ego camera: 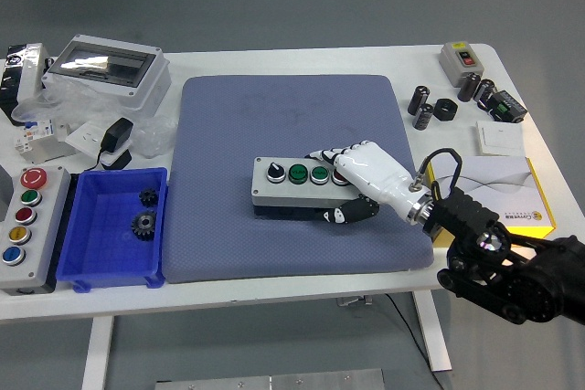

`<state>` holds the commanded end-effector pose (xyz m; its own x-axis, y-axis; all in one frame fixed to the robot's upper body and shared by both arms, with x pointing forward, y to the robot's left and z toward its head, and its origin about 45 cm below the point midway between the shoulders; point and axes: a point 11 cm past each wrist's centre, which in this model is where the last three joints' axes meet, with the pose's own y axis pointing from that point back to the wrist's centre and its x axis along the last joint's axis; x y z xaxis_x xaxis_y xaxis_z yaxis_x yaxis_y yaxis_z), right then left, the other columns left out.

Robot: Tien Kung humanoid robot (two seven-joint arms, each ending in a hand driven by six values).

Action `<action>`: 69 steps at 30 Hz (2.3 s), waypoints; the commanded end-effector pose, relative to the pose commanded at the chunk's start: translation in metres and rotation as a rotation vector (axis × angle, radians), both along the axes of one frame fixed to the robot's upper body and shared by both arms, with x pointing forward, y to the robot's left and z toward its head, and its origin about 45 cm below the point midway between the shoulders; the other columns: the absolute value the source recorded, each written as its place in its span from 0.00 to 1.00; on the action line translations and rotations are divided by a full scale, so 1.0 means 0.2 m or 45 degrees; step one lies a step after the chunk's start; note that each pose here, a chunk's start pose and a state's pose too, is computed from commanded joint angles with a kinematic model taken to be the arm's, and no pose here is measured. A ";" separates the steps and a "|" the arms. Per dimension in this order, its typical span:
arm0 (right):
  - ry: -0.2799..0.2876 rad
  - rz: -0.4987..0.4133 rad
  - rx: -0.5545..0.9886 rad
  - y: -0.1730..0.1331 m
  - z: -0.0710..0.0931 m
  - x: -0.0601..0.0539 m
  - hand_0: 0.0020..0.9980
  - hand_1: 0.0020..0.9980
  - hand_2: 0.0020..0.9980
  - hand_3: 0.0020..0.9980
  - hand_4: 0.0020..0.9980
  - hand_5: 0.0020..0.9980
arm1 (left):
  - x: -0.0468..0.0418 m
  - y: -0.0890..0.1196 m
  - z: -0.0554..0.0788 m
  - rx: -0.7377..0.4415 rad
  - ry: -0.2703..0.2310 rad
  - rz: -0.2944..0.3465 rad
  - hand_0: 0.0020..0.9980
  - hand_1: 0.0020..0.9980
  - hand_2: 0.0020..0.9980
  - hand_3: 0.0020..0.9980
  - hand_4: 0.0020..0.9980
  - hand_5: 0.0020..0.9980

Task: Pick up the button,place it on the desk,press the button,press the button

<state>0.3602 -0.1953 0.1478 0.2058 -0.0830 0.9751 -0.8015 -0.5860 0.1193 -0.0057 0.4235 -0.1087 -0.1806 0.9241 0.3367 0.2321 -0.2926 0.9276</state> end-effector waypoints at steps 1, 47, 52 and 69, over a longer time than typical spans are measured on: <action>0.007 -0.003 -0.005 0.00 -0.01 0.00 0.33 0.37 0.36 0.24 0.00 0.00 | 0.003 0.00 0.00 0.000 0.000 -0.003 0.70 0.65 0.61 0.69 0.67 0.30; 0.266 -0.020 -0.046 -0.12 0.06 0.03 1.00 0.95 0.95 1.00 0.52 0.07 | 0.019 0.04 0.02 0.013 0.006 -0.029 0.70 0.65 0.61 0.68 0.67 0.30; 0.295 -0.015 -0.028 -0.12 0.07 0.01 1.00 0.96 0.97 1.00 0.54 0.06 | 0.018 0.04 0.01 0.009 0.003 -0.029 0.70 0.64 0.61 0.68 0.67 0.30; 0.344 -0.018 -0.035 -0.13 0.07 0.00 1.00 0.98 1.00 1.00 0.59 0.07 | 0.011 0.03 0.01 -0.001 0.004 -0.033 0.70 0.64 0.60 0.68 0.67 0.30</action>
